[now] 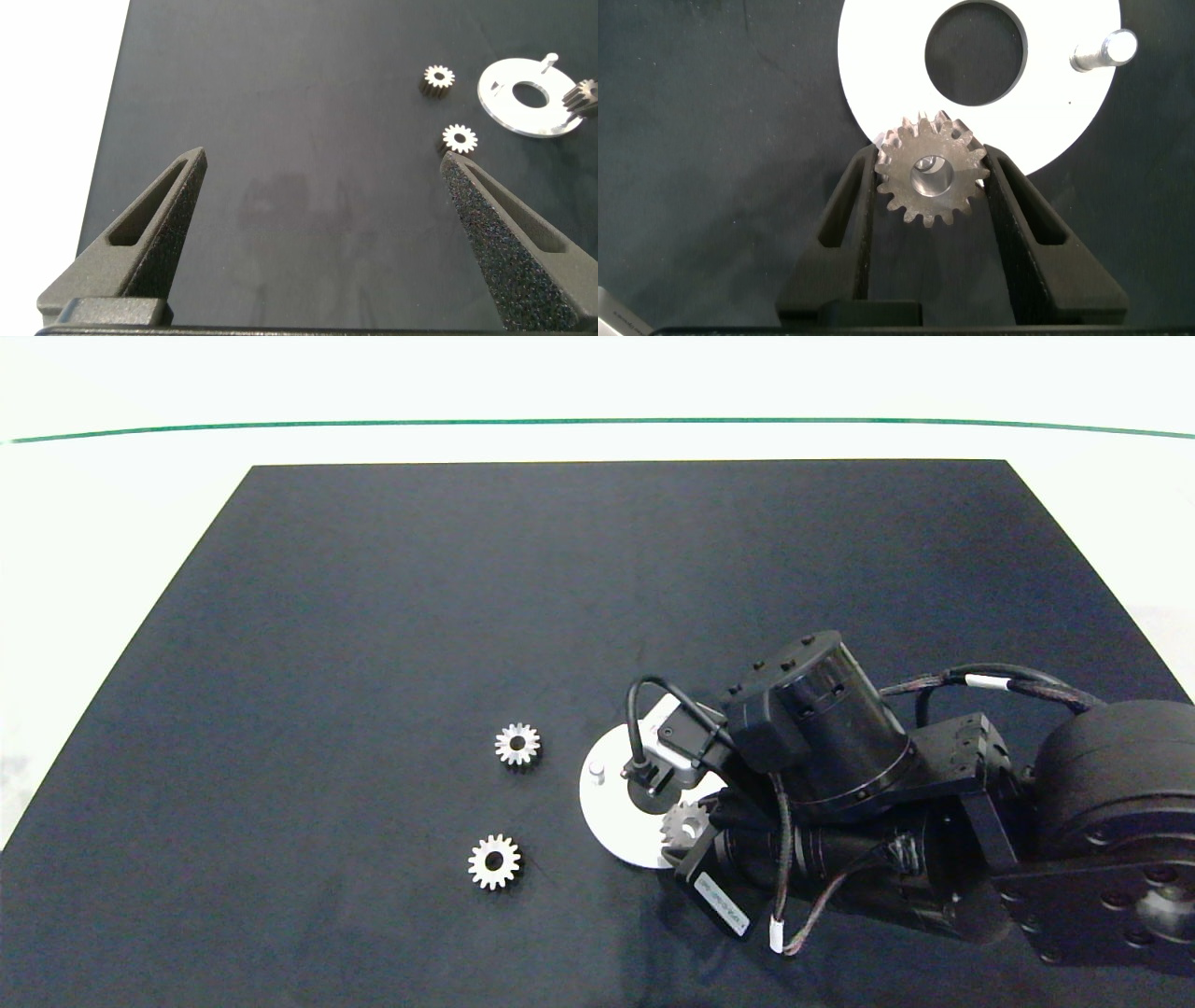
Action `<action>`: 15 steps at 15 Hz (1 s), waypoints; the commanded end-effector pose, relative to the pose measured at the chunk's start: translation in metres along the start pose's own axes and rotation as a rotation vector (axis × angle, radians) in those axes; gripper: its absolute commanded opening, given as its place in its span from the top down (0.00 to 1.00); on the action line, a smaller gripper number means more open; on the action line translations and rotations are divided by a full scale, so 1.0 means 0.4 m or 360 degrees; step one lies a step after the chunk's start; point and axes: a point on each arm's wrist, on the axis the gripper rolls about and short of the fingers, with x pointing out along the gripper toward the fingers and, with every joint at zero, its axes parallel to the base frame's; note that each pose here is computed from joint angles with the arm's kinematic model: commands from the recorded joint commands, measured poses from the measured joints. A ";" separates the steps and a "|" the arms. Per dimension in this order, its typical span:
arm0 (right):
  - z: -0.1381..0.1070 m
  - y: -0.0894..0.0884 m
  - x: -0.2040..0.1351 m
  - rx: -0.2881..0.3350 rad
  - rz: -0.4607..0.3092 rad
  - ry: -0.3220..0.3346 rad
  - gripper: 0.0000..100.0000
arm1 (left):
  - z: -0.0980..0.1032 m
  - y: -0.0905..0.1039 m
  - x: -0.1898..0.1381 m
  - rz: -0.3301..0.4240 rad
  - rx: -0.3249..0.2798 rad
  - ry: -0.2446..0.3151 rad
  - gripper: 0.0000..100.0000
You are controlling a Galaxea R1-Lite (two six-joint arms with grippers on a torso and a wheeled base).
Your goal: Install three planetary gears onto the carrier pins
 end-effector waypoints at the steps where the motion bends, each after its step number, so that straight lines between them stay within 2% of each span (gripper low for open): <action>1: -0.001 0.001 0.004 -0.0002 -0.0001 0.0010 0.84 | 0.000 0.000 0.002 -0.0002 0.0000 0.0009 0.00; 11: -0.004 0.012 0.031 -0.0011 0.0011 0.0043 0.84 | 0.001 0.000 0.002 -0.0004 0.0000 0.0009 0.00; 12: -0.006 0.012 0.035 -0.0011 0.0008 0.0051 0.00 | 0.001 0.000 0.002 -0.0006 0.0000 0.0009 0.00; 15: -0.003 0.010 0.033 -0.0007 0.0005 0.0045 0.00 | 0.002 0.000 0.004 -0.0005 0.0000 0.0016 0.00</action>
